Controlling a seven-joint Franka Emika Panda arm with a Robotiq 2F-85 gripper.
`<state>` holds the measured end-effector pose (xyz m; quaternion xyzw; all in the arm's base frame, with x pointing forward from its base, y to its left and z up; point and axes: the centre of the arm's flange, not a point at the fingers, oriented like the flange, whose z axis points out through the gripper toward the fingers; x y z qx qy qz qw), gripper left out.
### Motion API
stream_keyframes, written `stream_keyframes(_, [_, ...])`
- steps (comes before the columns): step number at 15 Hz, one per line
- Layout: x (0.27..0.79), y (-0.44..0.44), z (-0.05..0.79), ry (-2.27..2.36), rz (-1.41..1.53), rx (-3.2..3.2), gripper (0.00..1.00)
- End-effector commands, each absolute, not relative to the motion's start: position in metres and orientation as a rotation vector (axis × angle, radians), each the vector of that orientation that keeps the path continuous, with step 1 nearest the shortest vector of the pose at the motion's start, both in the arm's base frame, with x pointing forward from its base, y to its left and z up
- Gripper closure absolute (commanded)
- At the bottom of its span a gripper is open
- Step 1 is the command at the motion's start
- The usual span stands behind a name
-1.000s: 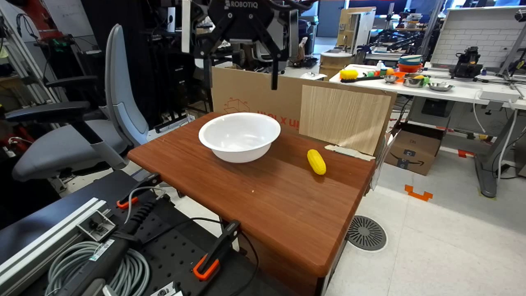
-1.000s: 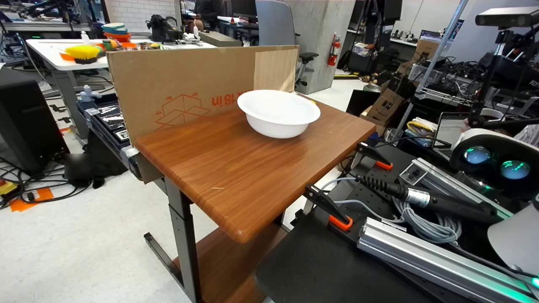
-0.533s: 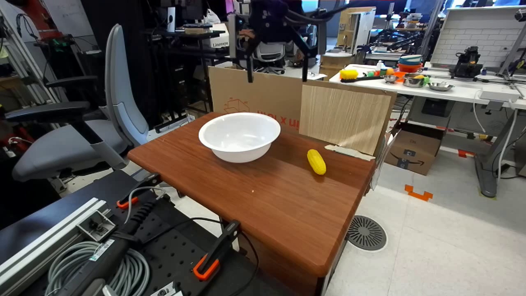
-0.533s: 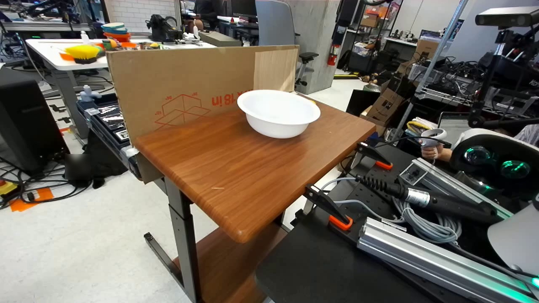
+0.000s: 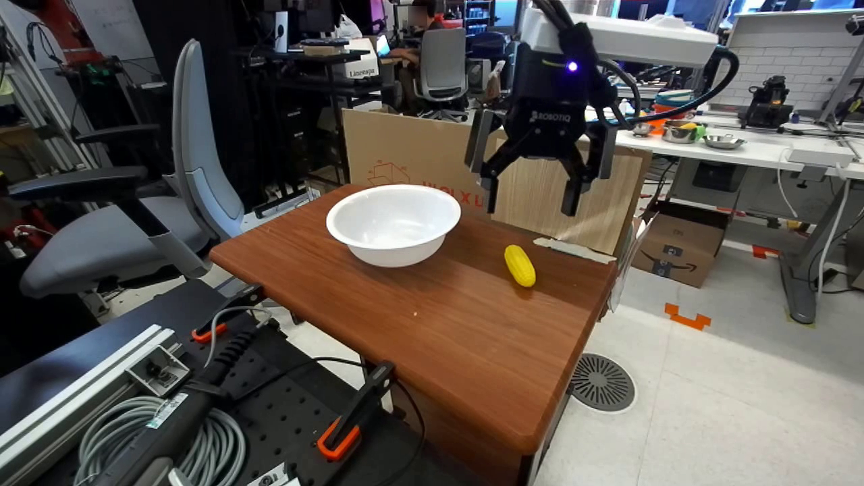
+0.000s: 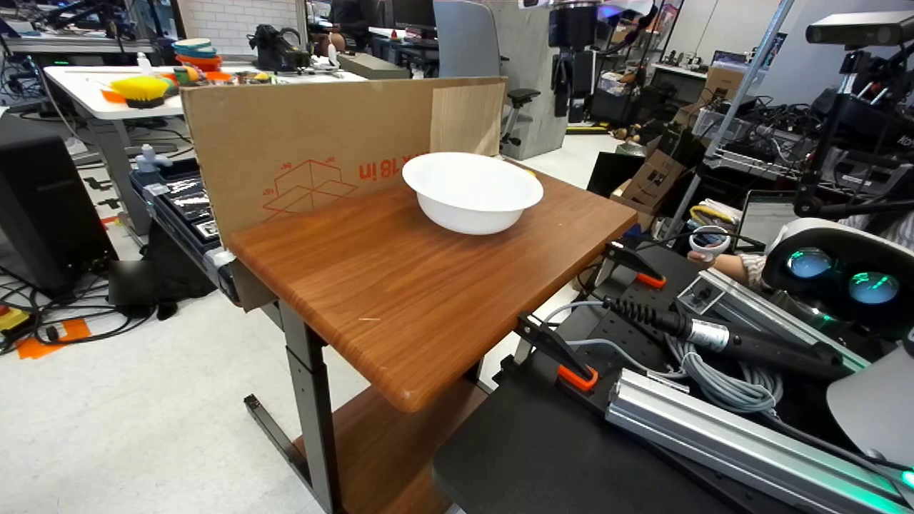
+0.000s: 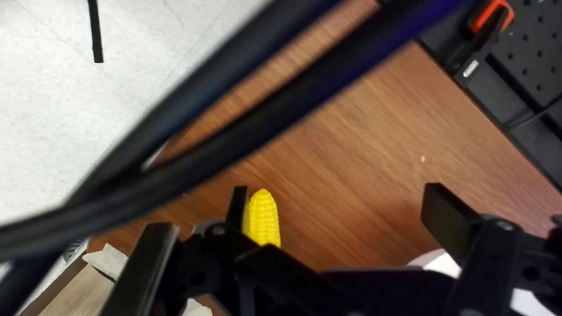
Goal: Put the corn toy in the bowl
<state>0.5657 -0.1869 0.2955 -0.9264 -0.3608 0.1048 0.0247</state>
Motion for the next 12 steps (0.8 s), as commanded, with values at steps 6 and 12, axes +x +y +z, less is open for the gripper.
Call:
stream_keyframes(6, [0.653, -0.176, 0.271, -1.569, 0.474, -2.749, 0.0])
stream_keyframes(12, [0.638, -0.158, 0.235, -1.259, 0.322, -2.861, 0.0])
